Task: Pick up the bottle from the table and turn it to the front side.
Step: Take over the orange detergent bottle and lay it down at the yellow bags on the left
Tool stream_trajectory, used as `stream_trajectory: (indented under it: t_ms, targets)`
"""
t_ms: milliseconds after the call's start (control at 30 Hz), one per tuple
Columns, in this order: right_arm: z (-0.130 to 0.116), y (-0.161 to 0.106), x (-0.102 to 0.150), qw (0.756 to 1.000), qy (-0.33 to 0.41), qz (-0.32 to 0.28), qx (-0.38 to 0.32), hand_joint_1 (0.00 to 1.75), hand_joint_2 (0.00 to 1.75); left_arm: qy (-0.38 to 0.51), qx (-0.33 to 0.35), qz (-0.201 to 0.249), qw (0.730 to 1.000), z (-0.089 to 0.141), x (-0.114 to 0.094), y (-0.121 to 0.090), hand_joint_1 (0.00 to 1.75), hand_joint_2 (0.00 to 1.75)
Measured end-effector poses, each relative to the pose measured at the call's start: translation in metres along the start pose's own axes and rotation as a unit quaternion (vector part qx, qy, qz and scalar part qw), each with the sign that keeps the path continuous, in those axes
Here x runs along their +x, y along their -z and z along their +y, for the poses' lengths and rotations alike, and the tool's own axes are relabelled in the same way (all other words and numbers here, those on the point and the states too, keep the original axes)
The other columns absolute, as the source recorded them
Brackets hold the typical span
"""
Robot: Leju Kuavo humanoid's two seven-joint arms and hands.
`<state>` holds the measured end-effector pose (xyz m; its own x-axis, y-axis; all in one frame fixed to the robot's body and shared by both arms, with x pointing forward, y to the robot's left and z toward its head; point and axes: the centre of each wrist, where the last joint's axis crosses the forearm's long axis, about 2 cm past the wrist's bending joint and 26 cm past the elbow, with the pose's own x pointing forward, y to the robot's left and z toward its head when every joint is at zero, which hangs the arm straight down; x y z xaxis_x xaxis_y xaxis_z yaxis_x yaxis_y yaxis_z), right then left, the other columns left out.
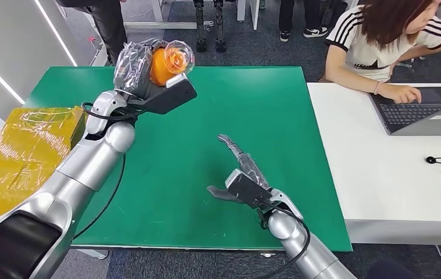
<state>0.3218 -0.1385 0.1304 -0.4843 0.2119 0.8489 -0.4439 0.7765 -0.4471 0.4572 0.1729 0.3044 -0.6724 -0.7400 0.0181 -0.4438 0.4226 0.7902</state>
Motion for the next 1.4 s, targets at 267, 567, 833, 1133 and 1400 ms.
stream_trajectory:
  t_ms: [267,567,833,1133,1400]
  targets:
    - [0.0,-0.015,0.004,1.0,0.01,-0.016,-0.02,0.0,1.75,0.313,-0.079,-0.077,0.943,0.0,-0.04,-0.025,1.75,1.75]
    - [-0.013,-0.053,-0.001,0.996,0.015,-0.013,-0.084,0.0,1.75,0.395,-0.209,-0.055,0.893,0.014,-0.123,-0.124,1.75,1.75]
    - [-0.021,-0.075,-0.003,0.992,0.022,-0.008,-0.124,0.0,1.75,0.389,-0.389,-0.023,0.835,0.037,-0.172,-0.257,1.75,1.75]
    - [-0.027,-0.082,0.0,0.993,0.019,-0.013,-0.118,0.0,1.75,0.308,-0.472,-0.003,0.826,0.025,-0.147,-0.357,1.75,1.75]
    - [-0.031,-0.075,0.003,0.993,0.017,-0.026,-0.116,0.0,1.75,0.235,-0.44,-0.011,0.867,-0.005,-0.123,-0.338,1.39,1.75]
